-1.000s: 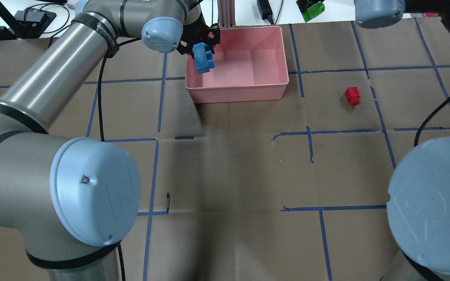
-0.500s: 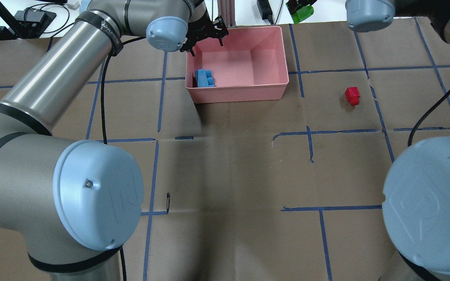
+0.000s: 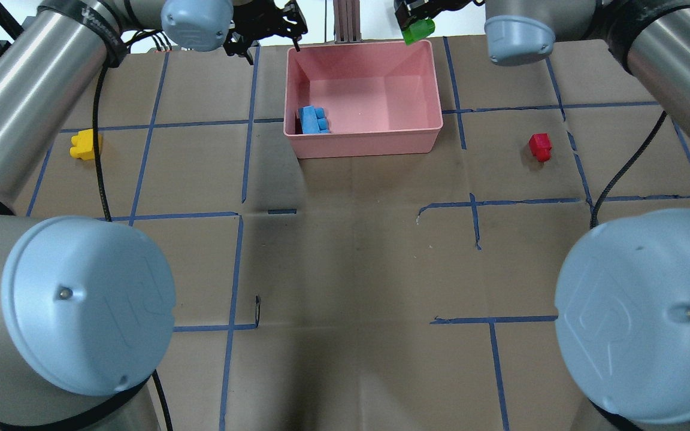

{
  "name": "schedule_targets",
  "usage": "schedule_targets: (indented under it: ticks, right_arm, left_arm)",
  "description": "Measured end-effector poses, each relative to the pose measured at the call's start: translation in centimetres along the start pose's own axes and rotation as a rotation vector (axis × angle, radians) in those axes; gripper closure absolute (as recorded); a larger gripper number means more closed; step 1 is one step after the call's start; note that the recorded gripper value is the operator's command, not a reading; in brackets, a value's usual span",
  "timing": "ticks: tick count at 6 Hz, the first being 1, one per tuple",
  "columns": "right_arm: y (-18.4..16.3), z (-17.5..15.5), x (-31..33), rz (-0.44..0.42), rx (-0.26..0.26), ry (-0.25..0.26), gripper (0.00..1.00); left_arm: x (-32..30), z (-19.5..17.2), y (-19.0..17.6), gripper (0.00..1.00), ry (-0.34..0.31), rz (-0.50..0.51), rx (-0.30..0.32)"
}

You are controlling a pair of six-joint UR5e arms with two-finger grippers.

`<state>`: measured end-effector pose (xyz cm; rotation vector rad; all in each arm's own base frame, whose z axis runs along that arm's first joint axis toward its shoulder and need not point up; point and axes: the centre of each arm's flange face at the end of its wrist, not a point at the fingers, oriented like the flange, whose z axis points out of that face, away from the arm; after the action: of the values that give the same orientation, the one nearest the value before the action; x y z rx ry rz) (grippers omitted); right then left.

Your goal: Put all blocks into box

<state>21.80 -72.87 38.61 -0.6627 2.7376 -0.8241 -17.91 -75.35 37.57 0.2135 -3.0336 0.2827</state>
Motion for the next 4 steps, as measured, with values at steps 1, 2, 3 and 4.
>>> schedule_targets:
  ticks: [1,2,3,4]
  right_arm:
    - [-0.1,1.7,-2.1,0.018,0.02,-0.008,0.82]
    - [-0.2,3.1,-3.6,0.027,0.041,-0.013,0.32]
    - [-0.2,3.8,-4.4,0.027,0.056,-0.013,0.0]
    - [0.0,4.1,-4.7,0.026,0.055,-0.01,0.0]
  left_arm:
    - [-6.2,-1.4,-1.4,0.01,-0.017,0.078,-0.012]
    - [-12.1,-2.1,-2.3,0.01,-0.031,0.142,-0.023]
    - [-18.2,-1.8,-3.0,0.01,-0.04,0.187,-0.037]
    - [-24.6,-1.1,-3.6,0.01,-0.048,0.221,-0.05]
